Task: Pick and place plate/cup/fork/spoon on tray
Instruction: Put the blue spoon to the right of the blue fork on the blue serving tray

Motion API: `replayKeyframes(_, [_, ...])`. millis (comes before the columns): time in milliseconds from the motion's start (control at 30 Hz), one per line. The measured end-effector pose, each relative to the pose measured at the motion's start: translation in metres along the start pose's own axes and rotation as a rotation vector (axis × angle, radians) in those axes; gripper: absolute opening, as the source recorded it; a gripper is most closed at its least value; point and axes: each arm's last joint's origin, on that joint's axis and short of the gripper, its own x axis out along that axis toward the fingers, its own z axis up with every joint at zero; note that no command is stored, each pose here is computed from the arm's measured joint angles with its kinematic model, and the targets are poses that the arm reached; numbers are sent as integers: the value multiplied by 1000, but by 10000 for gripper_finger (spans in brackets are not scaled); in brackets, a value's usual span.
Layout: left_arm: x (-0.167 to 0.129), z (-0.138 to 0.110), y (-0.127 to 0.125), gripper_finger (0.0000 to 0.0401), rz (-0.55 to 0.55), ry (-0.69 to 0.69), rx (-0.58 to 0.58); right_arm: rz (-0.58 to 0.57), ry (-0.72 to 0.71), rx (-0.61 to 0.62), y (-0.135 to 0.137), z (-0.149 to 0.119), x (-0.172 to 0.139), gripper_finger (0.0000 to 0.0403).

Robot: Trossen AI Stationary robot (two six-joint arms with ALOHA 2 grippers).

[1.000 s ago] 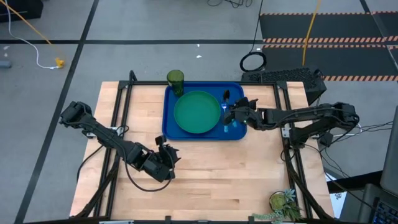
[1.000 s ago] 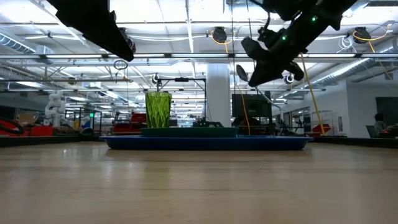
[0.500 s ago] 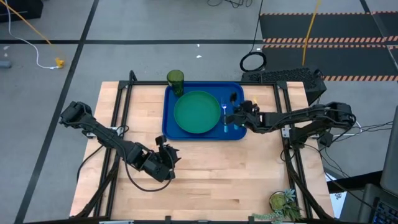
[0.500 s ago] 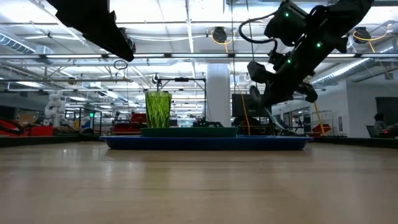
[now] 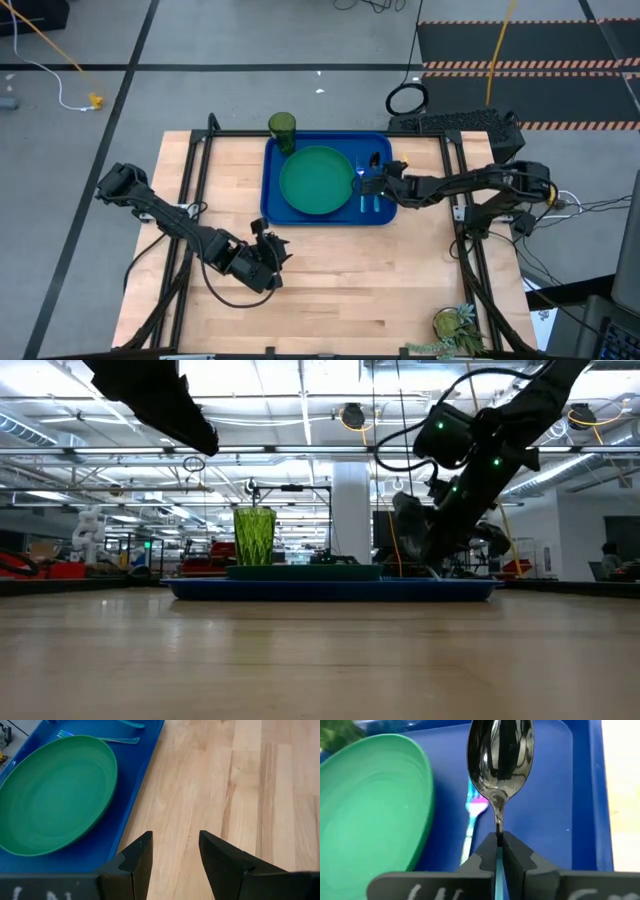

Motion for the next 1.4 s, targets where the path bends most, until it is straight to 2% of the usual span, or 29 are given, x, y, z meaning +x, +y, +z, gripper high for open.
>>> replayKeyframes(300, [1, 0, 1, 163, 2, -1, 5, -24, 20, 36, -6, 6, 8, 2])
replayKeyframes(1033, [1, 1, 1, 163, 4, 0, 15, -36, 26, 9, -9, 12, 11, 2])
replayKeyframes(1267, [1, 1, 1, 163, 4, 0, 16, -69, 38, -25, -13, 7, 22, 2])
replayKeyframes(1400, [1, 1, 1, 163, 4, 0, 19, -44, 22, -20, -10, 8, 24, 2])
